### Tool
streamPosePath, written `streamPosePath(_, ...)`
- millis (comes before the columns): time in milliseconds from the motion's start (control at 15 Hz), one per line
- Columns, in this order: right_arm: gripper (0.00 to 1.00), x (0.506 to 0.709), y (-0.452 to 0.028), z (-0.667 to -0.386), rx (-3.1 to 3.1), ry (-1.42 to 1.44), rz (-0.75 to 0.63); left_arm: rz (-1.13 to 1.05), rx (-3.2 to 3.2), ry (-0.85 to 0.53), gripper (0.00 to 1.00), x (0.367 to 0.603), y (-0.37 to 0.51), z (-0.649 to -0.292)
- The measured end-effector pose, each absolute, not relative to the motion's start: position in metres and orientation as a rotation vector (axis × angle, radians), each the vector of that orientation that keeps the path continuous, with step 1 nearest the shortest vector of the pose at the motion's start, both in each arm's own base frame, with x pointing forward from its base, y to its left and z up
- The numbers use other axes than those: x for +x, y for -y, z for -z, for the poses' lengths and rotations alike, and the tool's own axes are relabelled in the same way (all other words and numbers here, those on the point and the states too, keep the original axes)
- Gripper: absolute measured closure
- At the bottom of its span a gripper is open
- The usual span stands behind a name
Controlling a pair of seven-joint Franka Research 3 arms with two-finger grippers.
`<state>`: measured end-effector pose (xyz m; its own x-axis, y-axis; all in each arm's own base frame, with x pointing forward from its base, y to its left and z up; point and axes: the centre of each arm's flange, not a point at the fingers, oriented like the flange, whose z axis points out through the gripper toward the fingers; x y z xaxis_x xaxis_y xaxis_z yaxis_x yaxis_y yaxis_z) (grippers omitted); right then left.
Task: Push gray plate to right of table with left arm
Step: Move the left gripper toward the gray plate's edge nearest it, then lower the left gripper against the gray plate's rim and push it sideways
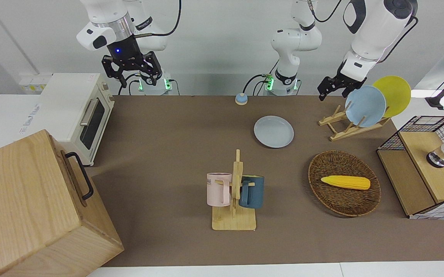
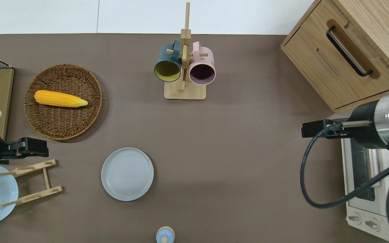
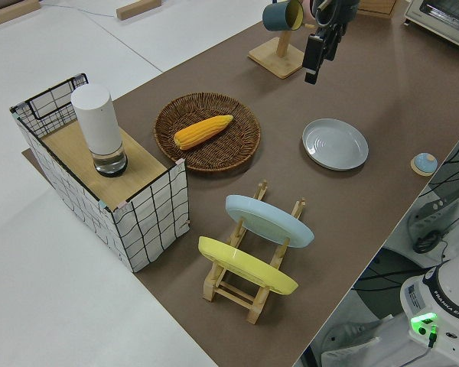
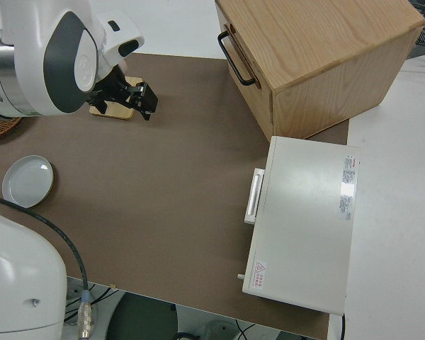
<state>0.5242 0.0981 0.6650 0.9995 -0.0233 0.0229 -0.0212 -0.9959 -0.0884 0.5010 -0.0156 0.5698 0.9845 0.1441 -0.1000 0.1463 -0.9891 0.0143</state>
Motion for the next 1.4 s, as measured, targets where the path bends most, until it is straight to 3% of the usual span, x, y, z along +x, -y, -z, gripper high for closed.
streamPosePath(467,0.0,0.524,-0.098,-0.665,-3.053,-0.034,0.037,0.209,3.071,-0.25,0.0,0.496,0.018,-0.494)
streamPosePath(1067,0.0,0.524,-0.098,-0.665,-3.053,-0.034,0.037,0.258,3.059,-0.259,0.0,0.467,0.034,-0.409)
streamPosePath(1400,0.0,0.524,-0.098,-0.665,-3.053,-0.034,0.037,0.236,3.03,-0.332,0.01,0.444,0.055,-0.356)
